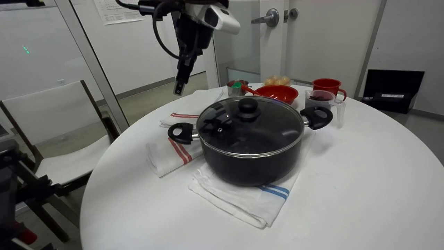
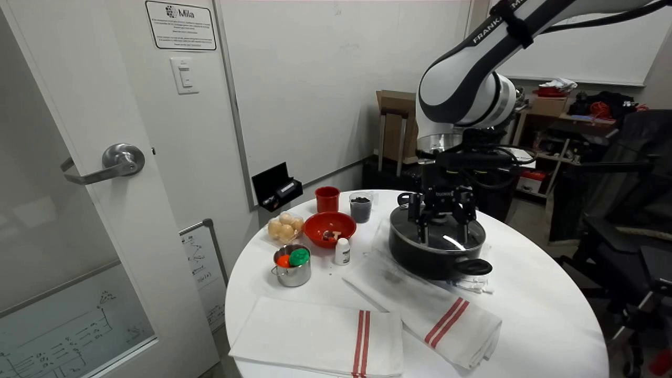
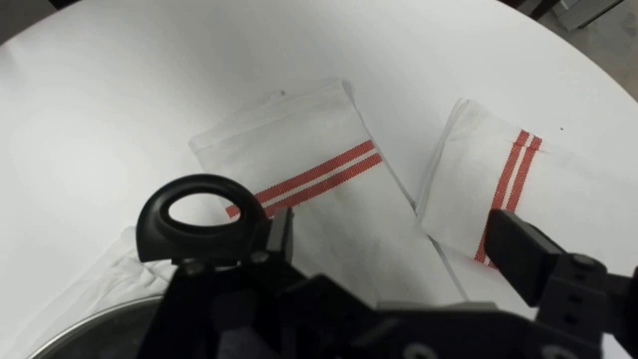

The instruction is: Put the glass lid on the black pot

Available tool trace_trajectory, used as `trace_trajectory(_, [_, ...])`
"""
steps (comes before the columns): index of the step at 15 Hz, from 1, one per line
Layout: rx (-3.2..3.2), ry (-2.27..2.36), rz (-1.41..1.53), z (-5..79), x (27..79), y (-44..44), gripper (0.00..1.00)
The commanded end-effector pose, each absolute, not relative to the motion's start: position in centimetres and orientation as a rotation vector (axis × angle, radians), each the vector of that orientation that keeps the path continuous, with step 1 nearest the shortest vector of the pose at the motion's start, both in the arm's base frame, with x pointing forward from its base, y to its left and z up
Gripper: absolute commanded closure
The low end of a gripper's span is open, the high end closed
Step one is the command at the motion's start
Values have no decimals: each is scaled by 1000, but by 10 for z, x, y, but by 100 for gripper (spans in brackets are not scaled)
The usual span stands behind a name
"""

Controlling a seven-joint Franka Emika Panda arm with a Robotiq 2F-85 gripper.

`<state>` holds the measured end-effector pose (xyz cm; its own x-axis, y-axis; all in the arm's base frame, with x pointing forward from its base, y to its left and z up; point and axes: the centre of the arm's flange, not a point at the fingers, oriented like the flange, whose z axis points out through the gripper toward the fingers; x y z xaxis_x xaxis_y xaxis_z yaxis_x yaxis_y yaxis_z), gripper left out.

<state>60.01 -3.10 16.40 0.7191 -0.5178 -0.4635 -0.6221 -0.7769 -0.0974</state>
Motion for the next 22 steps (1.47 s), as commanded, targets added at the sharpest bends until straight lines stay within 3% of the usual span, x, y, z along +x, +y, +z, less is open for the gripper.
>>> trace_trajectory(1, [-2586, 992, 678, 163, 581, -29, 29])
trace_trajectory(6, [-2516, 1120, 752, 148, 562, -38, 66])
trace_trajectory(9, [-2480, 1202, 794, 137, 554, -50, 69])
trace_trajectory(14, [-2457, 1294, 805, 134, 552, -70, 57])
trace_trajectory(16, [-2457, 1313, 802, 134, 556, -77, 58])
trace_trajectory(17, [-2458, 1320, 803, 135, 558, -79, 65])
trace_trajectory(22, [-2471, 1313, 814, 136, 569, -82, 62])
